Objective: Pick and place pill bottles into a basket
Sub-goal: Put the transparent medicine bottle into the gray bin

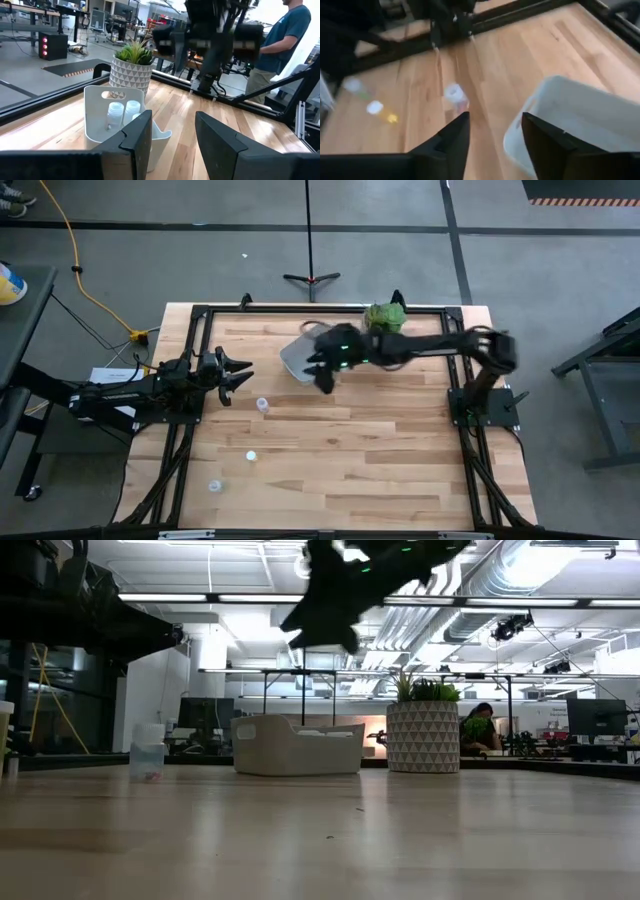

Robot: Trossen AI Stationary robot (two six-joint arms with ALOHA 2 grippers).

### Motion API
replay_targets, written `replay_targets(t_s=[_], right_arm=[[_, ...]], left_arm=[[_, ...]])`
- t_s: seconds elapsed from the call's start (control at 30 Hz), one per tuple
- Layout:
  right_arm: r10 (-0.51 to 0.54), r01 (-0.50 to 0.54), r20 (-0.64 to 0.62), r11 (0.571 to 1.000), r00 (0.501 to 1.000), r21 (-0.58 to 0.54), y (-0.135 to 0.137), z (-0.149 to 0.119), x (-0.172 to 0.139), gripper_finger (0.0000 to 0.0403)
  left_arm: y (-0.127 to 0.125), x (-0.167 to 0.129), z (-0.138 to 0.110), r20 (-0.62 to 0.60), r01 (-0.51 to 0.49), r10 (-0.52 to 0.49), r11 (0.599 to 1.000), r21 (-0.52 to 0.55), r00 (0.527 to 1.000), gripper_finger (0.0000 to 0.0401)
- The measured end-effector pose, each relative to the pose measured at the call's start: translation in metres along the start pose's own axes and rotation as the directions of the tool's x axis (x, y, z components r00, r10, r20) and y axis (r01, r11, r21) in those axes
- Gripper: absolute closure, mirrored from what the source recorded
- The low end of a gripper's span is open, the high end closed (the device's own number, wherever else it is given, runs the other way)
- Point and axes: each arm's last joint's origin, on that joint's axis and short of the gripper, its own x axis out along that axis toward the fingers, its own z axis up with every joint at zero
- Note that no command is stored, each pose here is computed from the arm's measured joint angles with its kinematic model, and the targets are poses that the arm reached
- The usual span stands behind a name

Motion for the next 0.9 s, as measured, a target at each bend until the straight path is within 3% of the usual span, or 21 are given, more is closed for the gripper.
replay_targets(t_s=[0.1, 0.23, 0.4, 0.6, 0.7, 0.8, 0.9], right_arm=[[-0.006, 0.004, 0.052, 0.999, 0.999, 0.038, 0.000, -0.010, -0.039, 0.0266], [-0.093, 0.092, 0.084, 0.996, 0.992, 0.015, 0.005, -0.038, -0.083, 0.0296], [-0.188, 0.183, 0.241, 0.982, 0.952, 0.043, 0.002, -0.077, -0.136, 0.0324], [-0.101, 0.088, 0.349, 0.995, 0.932, 0.054, -0.010, -0.137, -0.171, 0.0354], [-0.037, 0.047, 0.385, 0.999, 0.922, -0.017, -0.016, -0.162, -0.179, 0.0381], [0.029, 0.013, 0.459, 0.996, 0.888, -0.087, -0.019, -0.179, -0.188, 0.0399], [0.042, 0.009, 0.522, 0.995, 0.852, -0.095, -0.024, -0.197, -0.193, 0.0391]], left_arm=[[0.000, 0.000, 0.000, 0.001, -0.001, 0.001, 1.000, 0.000, 1.000, 0.0217], [0.000, 0.000, 0.000, 0.001, -0.001, 0.001, 1.000, 0.000, 1.000, 0.0217], [0.000, 0.000, 0.000, 0.001, -0.001, 0.001, 1.000, 0.000, 1.000, 0.0217], [0.000, 0.000, 0.000, 0.002, -0.003, 0.003, 1.000, 0.000, 1.000, 0.0217], [0.000, 0.000, 0.000, 0.004, -0.012, 0.012, 1.000, -0.001, 1.000, 0.0217], [0.001, 0.000, 0.001, 0.011, -0.021, 0.021, 1.000, -0.001, 1.000, 0.0217], [0.001, 0.000, 0.001, 0.013, -0.031, 0.031, 1.000, -0.001, 0.999, 0.0217]])
